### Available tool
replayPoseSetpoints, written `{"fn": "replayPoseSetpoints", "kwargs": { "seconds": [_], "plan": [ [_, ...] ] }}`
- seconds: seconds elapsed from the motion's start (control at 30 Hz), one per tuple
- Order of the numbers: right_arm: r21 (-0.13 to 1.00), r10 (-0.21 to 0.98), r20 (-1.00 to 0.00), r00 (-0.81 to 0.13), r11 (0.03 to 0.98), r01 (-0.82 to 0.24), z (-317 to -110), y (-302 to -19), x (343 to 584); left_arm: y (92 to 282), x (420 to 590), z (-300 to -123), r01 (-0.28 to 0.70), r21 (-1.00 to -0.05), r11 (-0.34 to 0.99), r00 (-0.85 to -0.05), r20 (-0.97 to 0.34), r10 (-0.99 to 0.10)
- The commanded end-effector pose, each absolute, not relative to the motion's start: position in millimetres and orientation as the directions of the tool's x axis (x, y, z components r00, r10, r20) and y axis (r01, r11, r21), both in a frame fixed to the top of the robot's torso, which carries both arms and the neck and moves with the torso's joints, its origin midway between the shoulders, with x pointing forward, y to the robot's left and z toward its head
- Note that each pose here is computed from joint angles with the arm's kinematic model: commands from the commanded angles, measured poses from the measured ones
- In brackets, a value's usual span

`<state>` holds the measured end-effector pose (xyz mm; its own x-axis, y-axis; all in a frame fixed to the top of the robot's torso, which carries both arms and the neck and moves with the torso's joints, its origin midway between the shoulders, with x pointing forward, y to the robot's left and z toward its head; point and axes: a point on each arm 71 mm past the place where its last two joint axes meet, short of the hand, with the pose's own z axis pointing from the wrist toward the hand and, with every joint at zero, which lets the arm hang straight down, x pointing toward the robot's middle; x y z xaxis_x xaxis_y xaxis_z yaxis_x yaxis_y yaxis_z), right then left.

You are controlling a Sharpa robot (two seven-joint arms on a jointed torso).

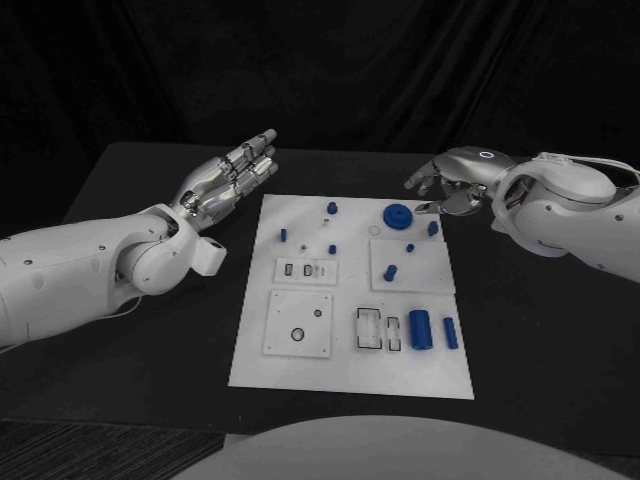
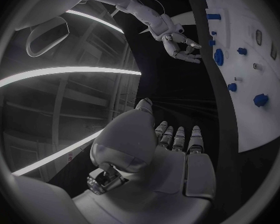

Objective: Assemble the parts on the task board

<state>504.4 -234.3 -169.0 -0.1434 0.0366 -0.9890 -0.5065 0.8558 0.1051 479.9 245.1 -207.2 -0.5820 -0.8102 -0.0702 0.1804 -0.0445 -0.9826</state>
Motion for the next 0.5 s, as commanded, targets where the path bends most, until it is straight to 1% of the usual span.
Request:
{"fn": "replayPoseSetpoints", "kwargs": {
  "seconds": [0.03,0.5],
  "plan": [
    [0.102,0.022,-0.984,-0.175,0.88,-0.463,-172.0,-238.7,505.5,245.6,478.3,-202.7,0.227,-0.97,-0.085,-0.586,-0.067,-0.807],
    [0.106,0.057,-0.991,-0.121,0.885,-0.453,-169.6,-240.7,506.7,252.6,476.7,-202.0,0.23,-0.97,-0.076,-0.573,-0.071,-0.817]
  ]
}}
